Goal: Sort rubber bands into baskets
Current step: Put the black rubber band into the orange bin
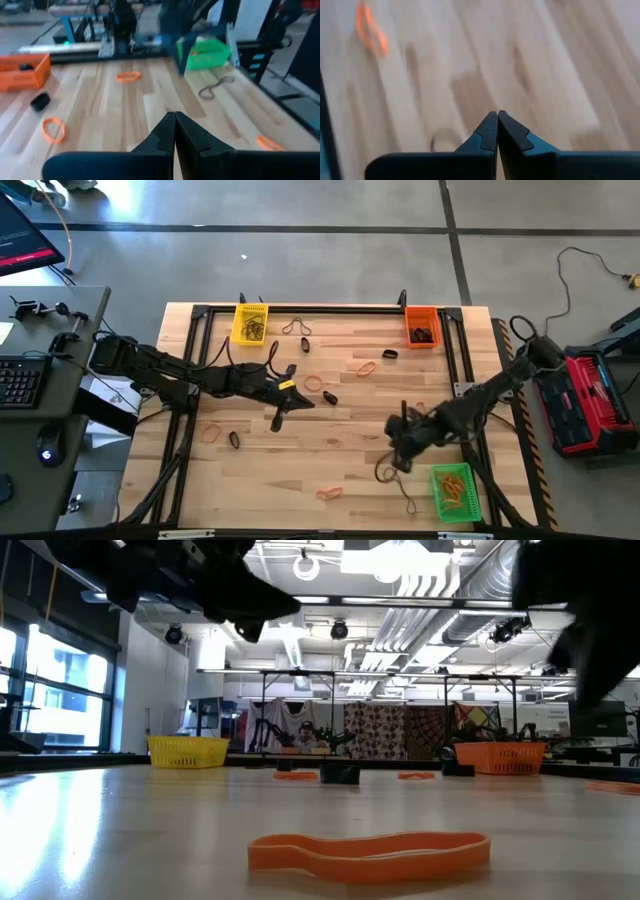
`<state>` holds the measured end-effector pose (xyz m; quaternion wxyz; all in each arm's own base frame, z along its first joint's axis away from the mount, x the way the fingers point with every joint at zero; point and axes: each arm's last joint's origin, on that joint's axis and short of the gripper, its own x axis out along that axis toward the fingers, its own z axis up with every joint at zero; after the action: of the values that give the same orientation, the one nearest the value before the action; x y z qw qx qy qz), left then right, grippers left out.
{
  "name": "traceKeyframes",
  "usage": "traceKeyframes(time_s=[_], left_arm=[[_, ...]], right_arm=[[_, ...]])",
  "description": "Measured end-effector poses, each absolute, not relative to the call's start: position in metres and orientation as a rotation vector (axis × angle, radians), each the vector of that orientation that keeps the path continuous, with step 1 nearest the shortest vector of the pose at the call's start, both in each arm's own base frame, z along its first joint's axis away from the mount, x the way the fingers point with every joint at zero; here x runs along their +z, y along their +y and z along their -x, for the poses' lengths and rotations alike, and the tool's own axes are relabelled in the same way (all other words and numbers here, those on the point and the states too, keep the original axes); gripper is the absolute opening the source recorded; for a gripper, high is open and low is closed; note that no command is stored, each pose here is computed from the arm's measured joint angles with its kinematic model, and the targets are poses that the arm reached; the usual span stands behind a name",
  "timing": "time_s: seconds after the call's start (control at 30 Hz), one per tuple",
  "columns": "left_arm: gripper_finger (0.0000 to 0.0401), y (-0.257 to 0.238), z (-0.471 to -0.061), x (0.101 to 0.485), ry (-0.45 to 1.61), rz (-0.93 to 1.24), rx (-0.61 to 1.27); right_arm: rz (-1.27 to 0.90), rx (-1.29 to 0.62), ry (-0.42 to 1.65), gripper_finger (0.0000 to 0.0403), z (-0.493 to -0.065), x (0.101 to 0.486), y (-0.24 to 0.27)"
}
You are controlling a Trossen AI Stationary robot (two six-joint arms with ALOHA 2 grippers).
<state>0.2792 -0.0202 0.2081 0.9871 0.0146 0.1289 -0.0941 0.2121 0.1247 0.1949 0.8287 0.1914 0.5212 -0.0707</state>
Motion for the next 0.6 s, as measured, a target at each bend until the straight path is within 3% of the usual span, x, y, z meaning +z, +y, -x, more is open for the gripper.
traceKeyframes(time_s=[0.17,0.37,0.6], left_arm=[[0.0,-0.024,-0.28,0.214,0.195,-0.038,-0.221],[0.0,-0.025,-0.28,0.216,0.178,-0.033,-0.222],[0.0,-0.025,-0.281,0.217,0.162,-0.025,-0.22]], right_arm=[[-0.412,-0.205,0.863,0.0,-0.228,0.173,0.099],[-0.285,-0.288,0.661,0.001,-0.246,0.173,0.078],[-0.238,-0.336,0.602,0.0086,-0.273,0.152,0.065]])
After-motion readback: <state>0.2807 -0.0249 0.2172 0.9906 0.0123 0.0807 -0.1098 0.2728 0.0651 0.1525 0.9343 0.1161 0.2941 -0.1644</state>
